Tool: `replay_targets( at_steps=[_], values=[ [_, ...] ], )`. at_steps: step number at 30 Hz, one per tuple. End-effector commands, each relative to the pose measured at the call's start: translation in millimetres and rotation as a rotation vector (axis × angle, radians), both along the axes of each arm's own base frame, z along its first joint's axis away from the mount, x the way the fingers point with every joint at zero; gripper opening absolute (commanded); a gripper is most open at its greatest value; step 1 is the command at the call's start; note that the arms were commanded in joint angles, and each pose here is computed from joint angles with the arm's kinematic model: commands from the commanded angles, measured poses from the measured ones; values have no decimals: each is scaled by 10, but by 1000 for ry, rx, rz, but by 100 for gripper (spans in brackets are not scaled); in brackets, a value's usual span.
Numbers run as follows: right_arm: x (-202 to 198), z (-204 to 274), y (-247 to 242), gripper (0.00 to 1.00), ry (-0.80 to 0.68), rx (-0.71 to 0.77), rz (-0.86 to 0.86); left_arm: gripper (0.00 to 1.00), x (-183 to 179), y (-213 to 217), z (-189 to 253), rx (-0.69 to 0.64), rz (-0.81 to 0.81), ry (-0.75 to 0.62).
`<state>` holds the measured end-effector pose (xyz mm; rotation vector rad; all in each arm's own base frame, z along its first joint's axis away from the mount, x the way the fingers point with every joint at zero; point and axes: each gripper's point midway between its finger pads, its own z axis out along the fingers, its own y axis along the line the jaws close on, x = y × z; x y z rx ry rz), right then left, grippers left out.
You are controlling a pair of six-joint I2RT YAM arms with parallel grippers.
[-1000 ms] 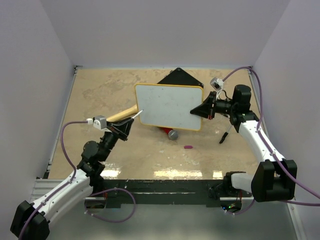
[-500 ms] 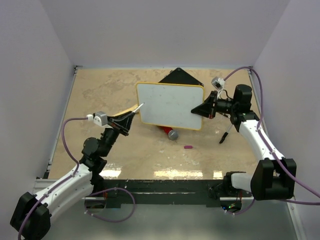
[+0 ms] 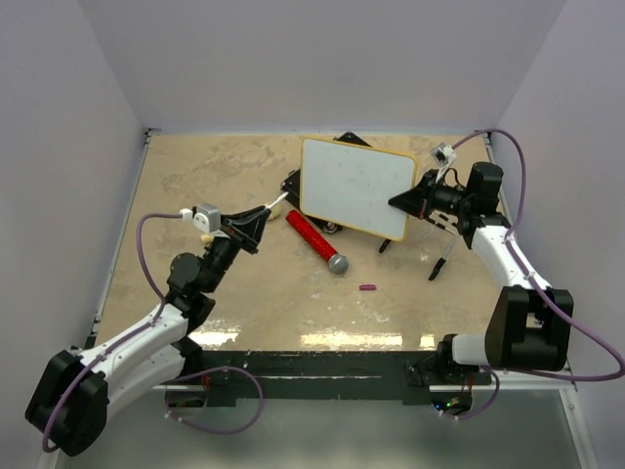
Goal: Write a sentence on the whiteboard
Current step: Write with the whiteboard marker without the cap on the whiteboard.
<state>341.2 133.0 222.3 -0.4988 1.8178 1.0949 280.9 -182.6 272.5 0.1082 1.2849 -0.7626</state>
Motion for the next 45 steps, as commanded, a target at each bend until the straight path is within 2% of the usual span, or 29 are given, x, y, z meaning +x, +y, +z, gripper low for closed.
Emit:
replay_targets(
  at_steps=[1,9,14,21,30,33,45],
  values=[
    [243,501,-59,0,-204,-15,-29,0,6,-33,370,-25,-22,-124],
    [351,539,-142,0,-219,-15,-55,0,119,-154,332,-14,-71,-111],
    [432,362,-235,0,-215,-94,-101,0,212,-231,292,-2,-97,-99],
    [382,154,-264,0,-217,-169,-69,0,442,-319,327,-1,-109,-106],
    [359,75,-231,0,-180,-151,-39,0,1013,-532,447,15,-107,-145],
    [362,64,-225,0,-170,-143,-37,0,1229,-631,325,26,-106,-121],
    [358,17,-203,0,-143,-121,-20,0,1455,-647,191,11,-66,-112]
  ],
)
